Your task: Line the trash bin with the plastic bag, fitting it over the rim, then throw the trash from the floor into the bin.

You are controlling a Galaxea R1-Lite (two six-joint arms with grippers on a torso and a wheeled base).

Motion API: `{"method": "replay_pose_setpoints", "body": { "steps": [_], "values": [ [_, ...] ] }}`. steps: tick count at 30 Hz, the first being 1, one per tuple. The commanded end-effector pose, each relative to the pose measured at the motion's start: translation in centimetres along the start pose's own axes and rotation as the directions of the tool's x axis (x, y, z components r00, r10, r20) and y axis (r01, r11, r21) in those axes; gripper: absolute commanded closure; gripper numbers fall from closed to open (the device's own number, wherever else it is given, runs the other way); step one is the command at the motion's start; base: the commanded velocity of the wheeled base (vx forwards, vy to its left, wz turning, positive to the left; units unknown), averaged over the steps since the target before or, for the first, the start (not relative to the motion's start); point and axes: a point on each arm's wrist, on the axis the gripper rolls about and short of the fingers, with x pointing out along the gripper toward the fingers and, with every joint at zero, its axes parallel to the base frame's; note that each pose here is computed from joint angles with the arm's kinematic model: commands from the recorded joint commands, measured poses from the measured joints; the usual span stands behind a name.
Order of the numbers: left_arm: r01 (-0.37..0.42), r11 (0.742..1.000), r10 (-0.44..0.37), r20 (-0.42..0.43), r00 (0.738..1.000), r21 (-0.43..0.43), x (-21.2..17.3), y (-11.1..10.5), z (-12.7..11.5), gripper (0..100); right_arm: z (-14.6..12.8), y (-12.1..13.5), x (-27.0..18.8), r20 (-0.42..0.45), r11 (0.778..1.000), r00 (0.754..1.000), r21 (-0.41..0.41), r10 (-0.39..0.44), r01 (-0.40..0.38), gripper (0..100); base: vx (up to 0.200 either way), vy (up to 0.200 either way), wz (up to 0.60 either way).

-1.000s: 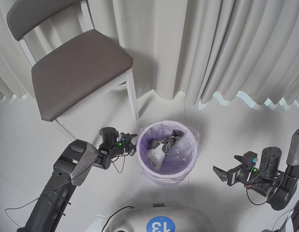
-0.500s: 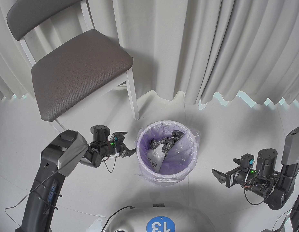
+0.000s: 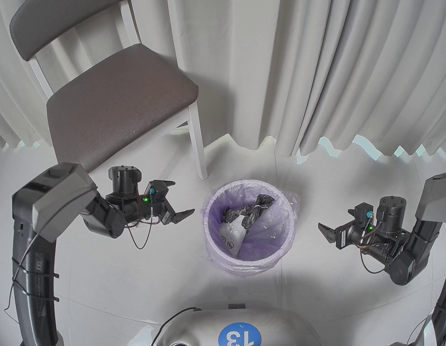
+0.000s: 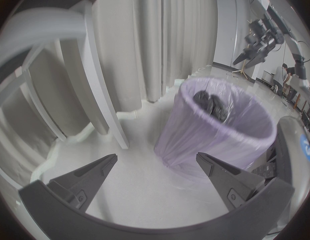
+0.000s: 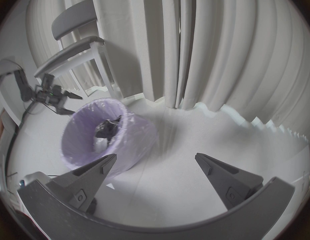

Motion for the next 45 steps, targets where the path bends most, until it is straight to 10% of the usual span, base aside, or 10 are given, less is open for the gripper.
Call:
{"method": "replay_pose_setpoints", "body": {
  "steps": [1, 7, 14, 24, 26, 37, 45],
  "values": [
    [-0.014, 0.998, 0.007, 0.119, 0.993, 0.055, -6.1, -1.4, 8.5, 0, -4.2, -4.2, 3.2, -0.011, 0.991, 1.000, -0.137, 0.002, -0.003, 0, 0.000, 0.000, 0.00],
    [-0.036, 0.999, 0.030, 0.196, 0.980, 0.024, -8.3, -2.6, 12.9, 0, -7.3, -7.3, 6.6, 0.065, 0.924, 0.988, -0.368, 0.138, -0.105, 0, 0.000, 0.000, 0.00],
    [-0.280, 0.953, 0.297, 0.183, 0.937, -0.115, -11.3, -1.1, 18.8, 0, -7.0, -7.3, 10.1, 0.164, 0.859, 0.948, -0.485, 0.272, -0.163, 0, 0.000, 0.000, 0.00],
    [-0.486, 0.864, 0.501, 0.130, 0.856, -0.131, -14.7, -0.1, 21.5, 0, -7.3, -4.0, 13.5, 0.165, 0.768, 0.843, -0.527, 0.512, -0.364, 0, 0.000, 0.000, 0.00],
    [-0.514, 0.847, 0.528, 0.103, 0.843, -0.135, -15.7, 0.1, 21.5, 0, -7.0, -3.6, 14.4, 0.148, 0.724, 0.788, -0.522, 0.598, -0.451, 0, 0.000, 0.000, 0.00],
    [-0.550, 0.824, 0.563, 0.081, 0.823, -0.139, -16.3, -0.4, 21.4, 0, -4.7, -5.8, 19.0, 0.142, 0.717, 0.777, -0.512, 0.613, -0.473, 0, 0.000, 0.000, 0.00],
    [-0.563, 0.815, 0.575, 0.065, 0.816, -0.141, -17.0, -0.7, 20.3, 0, -4.0, -7.5, 21.0, 0.106, 0.671, 0.712, -0.452, 0.694, -0.588, 0, 0.000, 0.000, 0.00]
  ]
}}
